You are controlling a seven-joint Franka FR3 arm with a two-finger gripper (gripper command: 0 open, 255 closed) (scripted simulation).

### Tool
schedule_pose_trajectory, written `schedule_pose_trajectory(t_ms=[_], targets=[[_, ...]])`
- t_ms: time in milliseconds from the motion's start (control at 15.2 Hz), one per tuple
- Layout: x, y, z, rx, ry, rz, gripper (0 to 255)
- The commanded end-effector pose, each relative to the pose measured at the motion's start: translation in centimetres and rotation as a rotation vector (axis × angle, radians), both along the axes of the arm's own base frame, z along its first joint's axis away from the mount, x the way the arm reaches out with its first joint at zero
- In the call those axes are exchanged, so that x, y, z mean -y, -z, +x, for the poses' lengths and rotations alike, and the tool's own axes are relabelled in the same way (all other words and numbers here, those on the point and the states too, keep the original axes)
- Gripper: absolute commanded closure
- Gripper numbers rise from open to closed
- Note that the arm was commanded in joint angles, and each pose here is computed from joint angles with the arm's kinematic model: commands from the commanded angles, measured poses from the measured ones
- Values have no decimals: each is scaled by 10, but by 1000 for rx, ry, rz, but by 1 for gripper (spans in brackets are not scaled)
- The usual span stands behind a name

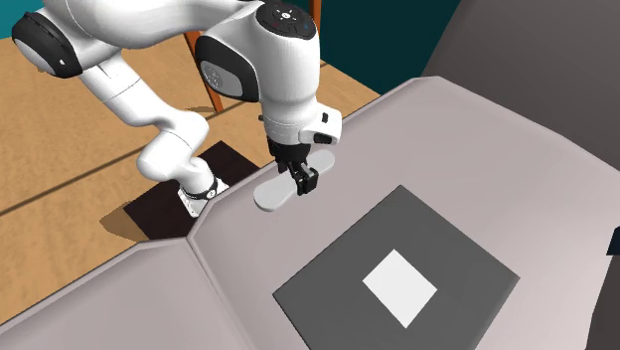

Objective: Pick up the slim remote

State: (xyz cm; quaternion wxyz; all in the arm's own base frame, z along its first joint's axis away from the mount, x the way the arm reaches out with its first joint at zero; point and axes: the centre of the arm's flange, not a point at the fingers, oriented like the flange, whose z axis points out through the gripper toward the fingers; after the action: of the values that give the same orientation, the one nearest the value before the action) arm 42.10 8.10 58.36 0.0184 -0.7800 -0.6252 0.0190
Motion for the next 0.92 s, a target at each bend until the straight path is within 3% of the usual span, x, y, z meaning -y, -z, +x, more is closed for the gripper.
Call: schedule_pose_trajectory(t_ms=[0,858], targets=[[0,1,0,-1,0,0,255],[0,-67,0,-1,0,0,255]])
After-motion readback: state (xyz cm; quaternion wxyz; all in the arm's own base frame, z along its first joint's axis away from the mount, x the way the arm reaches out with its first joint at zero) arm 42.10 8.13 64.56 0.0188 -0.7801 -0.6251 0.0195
